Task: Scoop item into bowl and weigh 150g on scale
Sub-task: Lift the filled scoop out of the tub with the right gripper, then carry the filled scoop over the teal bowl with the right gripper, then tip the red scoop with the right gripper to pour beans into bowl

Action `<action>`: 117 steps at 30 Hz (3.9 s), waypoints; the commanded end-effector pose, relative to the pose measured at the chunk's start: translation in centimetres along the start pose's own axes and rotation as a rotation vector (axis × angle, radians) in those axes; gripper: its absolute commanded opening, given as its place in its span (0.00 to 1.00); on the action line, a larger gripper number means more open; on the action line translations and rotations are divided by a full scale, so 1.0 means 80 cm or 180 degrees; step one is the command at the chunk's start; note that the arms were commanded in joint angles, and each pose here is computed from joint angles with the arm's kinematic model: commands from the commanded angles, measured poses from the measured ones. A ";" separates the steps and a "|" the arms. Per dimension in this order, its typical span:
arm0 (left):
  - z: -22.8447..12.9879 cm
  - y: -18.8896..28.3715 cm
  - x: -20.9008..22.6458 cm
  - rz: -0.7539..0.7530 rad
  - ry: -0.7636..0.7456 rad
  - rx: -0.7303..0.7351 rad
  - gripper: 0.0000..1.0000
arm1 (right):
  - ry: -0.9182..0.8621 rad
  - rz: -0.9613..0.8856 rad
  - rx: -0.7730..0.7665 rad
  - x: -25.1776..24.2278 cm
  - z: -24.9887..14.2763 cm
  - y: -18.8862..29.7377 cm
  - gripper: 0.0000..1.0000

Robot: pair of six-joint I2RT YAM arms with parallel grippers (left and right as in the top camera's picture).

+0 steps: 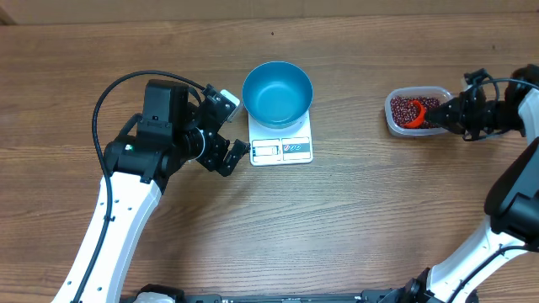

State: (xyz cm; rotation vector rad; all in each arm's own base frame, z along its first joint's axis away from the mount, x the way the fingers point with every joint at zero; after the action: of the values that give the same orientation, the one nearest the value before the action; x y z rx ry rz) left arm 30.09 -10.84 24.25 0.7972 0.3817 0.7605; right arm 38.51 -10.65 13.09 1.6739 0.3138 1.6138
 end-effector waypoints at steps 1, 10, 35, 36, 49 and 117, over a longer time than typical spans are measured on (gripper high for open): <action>0.004 0.004 0.001 0.0024 -0.0087 -0.0031 0.99 | -0.0010 0.0362 -0.0124 0.005 0.002 0.012 0.04; 0.004 0.004 0.001 0.0024 -0.0087 -0.0031 1.00 | -0.0124 0.0784 -0.0343 0.001 -0.002 0.045 0.04; 0.004 0.004 0.001 0.0024 -0.0087 -0.0031 1.00 | -0.0269 0.1786 -0.0710 0.036 -0.004 0.084 0.04; 0.004 0.004 0.001 0.0024 -0.0087 -0.0031 0.99 | -0.0277 0.1791 -0.0690 0.037 -0.005 0.082 0.04; 0.004 0.004 0.001 0.0024 -0.0087 -0.0031 0.99 | -0.0042 0.2046 -0.0128 0.114 -0.015 0.012 0.04; 0.004 0.004 0.001 0.0024 -0.0087 -0.0031 1.00 | 0.2246 -0.1663 -0.0118 0.370 -0.073 -0.195 0.04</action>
State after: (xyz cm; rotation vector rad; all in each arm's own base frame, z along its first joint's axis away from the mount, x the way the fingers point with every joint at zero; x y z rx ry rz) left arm 30.08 -10.84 24.25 0.7975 0.3820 0.7604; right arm 42.43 21.80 22.10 0.9805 0.9918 1.7715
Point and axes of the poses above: each gripper's point midway between its finger pads, its own y axis back along the fingers, its own x axis along the line the jaws close on, z = x × y, the point moved 5 cm from there along y, back along the fingers, and after that the axes turned 3 degrees about -y, right-handed, at the moved point
